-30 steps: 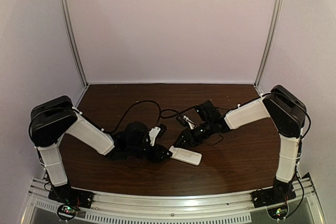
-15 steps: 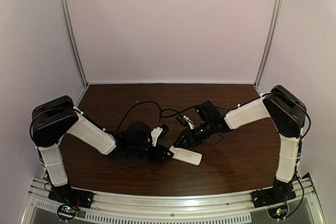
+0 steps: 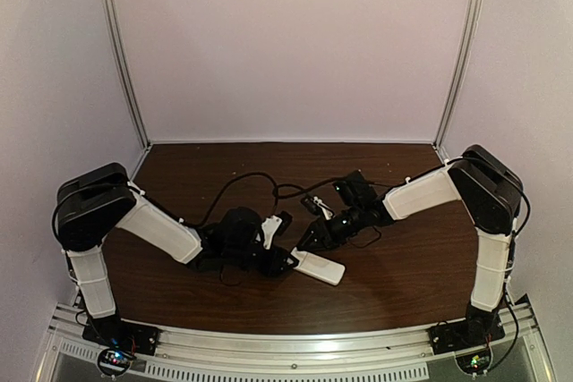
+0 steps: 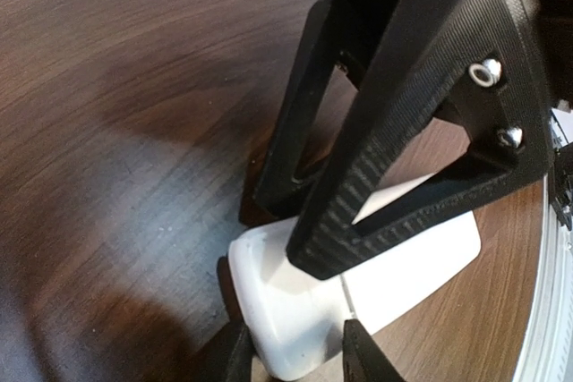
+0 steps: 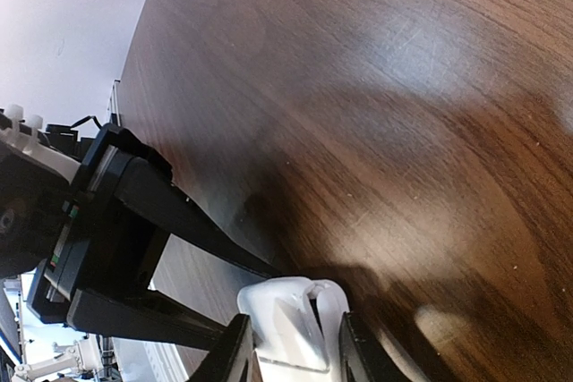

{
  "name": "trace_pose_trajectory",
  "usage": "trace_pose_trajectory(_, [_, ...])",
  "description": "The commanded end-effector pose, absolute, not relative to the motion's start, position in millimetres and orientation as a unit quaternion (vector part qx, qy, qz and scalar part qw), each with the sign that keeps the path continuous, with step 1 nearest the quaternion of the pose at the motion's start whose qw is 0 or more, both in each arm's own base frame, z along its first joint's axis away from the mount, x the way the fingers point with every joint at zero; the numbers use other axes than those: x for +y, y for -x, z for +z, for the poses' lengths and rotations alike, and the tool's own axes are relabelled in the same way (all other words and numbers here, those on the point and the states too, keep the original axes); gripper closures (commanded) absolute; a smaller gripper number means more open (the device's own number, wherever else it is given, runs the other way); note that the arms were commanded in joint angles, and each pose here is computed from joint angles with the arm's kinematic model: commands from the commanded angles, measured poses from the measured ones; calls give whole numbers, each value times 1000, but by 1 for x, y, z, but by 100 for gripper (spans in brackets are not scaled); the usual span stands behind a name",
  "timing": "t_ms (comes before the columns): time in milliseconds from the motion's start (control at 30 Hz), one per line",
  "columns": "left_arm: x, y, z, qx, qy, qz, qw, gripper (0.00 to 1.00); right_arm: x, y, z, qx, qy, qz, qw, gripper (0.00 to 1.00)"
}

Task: Load the batteries into the remote control
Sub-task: Adjust the battery cover on the remote control without the battery cover.

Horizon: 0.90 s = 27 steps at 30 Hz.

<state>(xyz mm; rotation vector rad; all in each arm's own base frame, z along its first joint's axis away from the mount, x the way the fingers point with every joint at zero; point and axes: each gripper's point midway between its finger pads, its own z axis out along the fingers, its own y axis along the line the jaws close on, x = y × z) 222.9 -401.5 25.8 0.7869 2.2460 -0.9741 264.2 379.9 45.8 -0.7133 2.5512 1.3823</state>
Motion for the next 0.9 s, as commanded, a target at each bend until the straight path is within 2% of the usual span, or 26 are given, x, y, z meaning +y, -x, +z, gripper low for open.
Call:
trace_pose_trajectory(0, [-407,-220,19,836,-314,-353,281,66,381,-262,45,848,243,465,74,66])
trace_pose_trajectory(233, [-404,-217,17,844,-306,-348,270,65,377,-263,42,855,246,449,80,67])
trace_pose_trajectory(533, [-391,-220,21,856,-288,-328,277,50,376,-271,64,853,244,450,104,65])
trace_pose_trajectory(700, [-391,-225,28,855,-283,-325,289,48,369,-277,77,853,239,448,120,60])
trace_pose_trajectory(867, [-394,-231,39,851,-281,-330,297,49,357,-282,93,855,230,441,145,60])
